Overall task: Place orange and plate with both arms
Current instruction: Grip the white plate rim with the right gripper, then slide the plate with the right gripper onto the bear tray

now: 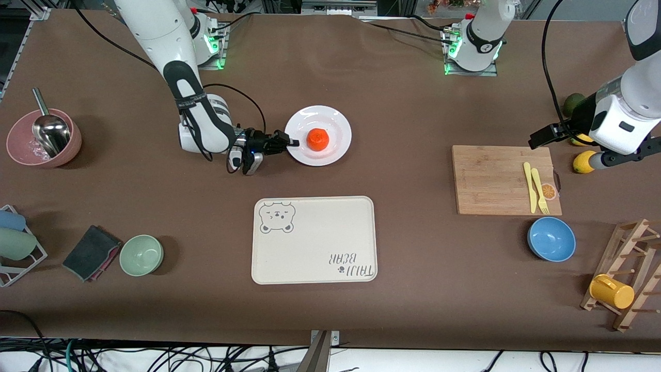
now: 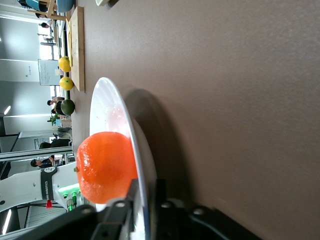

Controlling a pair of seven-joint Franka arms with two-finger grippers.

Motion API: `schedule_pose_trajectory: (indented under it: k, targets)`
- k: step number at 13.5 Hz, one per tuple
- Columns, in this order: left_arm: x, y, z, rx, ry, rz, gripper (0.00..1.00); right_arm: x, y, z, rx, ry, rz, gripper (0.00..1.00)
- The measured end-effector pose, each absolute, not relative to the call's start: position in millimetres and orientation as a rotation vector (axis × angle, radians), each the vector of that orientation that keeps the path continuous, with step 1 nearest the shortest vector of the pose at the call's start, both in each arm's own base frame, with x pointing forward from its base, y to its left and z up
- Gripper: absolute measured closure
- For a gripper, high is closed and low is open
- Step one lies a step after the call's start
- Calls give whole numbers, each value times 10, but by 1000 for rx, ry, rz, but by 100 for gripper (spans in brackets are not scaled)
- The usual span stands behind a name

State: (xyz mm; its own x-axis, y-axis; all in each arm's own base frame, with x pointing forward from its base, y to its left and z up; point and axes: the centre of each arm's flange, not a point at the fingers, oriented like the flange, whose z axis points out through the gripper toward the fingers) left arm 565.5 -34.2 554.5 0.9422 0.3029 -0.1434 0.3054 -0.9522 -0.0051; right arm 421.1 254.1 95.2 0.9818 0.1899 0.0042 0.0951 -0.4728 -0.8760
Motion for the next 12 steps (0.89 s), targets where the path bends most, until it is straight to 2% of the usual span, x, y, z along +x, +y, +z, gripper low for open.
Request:
schedule_pose_trajectory:
  k: [1,3,8,12]
  targets:
    - [5653,-346,5545,3079,481,-225,0,4210,2539,948,-2067,-200,113,86]
    - [5652,-347,5544,3079,481,-227,0,4215,2536,949,-2066,-197,111,96]
    - [5651,-347,5543,3079,481,-228,0,4270,2527,980,-2047,-197,105,96]
    - [5651,-345,5543,3079,481,-228,0,4639,2512,1180,-2024,-197,34,96]
